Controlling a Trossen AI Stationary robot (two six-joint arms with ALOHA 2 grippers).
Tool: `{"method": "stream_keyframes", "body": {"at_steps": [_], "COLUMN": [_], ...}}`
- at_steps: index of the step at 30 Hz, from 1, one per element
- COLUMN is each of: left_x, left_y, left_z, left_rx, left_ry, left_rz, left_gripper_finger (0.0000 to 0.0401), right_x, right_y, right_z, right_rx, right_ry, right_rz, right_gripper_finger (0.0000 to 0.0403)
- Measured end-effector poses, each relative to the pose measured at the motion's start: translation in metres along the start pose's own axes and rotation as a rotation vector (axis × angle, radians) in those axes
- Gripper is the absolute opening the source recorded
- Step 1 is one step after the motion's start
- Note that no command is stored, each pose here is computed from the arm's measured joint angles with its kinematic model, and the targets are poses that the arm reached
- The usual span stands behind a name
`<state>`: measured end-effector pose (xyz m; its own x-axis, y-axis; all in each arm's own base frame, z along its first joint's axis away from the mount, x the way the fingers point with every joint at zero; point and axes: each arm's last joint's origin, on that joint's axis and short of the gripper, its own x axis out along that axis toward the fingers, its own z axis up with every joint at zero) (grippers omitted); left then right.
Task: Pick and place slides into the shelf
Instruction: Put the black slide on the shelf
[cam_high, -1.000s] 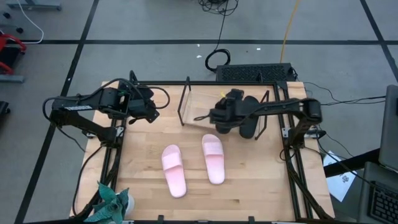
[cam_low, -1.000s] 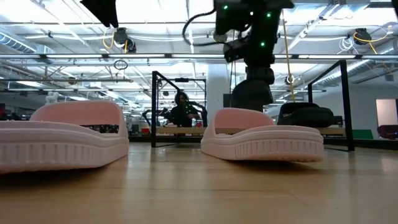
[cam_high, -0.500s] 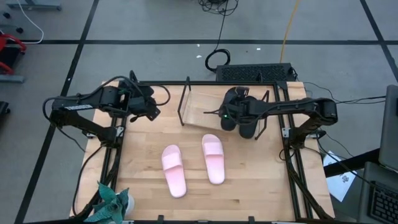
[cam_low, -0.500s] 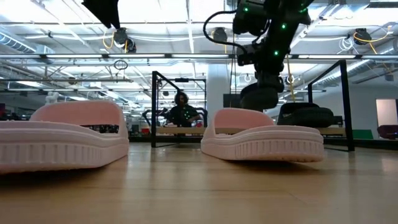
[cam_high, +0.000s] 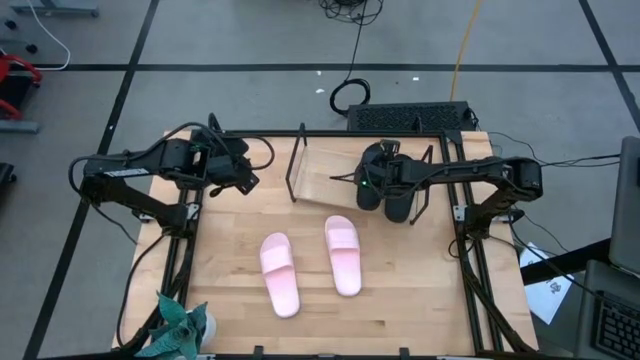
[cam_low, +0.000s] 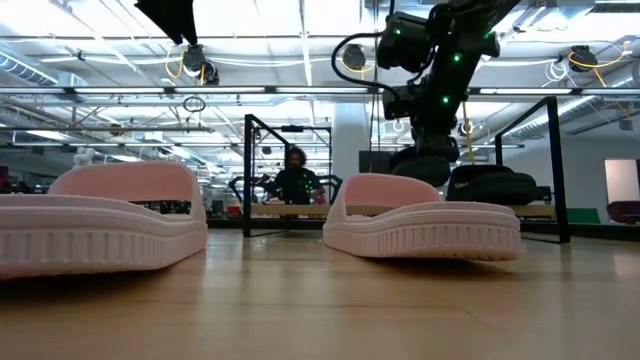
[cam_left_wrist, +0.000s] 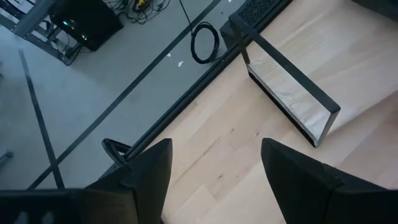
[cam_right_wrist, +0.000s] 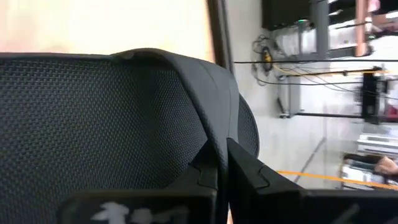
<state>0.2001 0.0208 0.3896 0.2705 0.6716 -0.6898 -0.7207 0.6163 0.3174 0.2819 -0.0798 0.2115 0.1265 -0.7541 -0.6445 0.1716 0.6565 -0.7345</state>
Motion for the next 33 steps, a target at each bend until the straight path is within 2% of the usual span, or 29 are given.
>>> {"method": "stream_keyframes", "body": {"at_steps": [12, 33], "left_x": [0.0, 0.0], "left_y": [-0.002, -0.002], "left_z": [0.003, 0.004], "left_rx": [-0.003, -0.006], "left_ry": [-0.024, -0.029], "left_rz": [-0.015, -0.02], "left_gripper_finger": [0.0248, 0.0248], "right_x": [0.007, 0.013], "right_y": [0.011, 0.011], "right_z": [-0.009, -0.009], "right_rx": [-0.002, 0.062], "right_ry": [0.007, 0.007], "right_rz": [0.038, 0.085], "right_gripper_finger": [0.0, 0.0]}}
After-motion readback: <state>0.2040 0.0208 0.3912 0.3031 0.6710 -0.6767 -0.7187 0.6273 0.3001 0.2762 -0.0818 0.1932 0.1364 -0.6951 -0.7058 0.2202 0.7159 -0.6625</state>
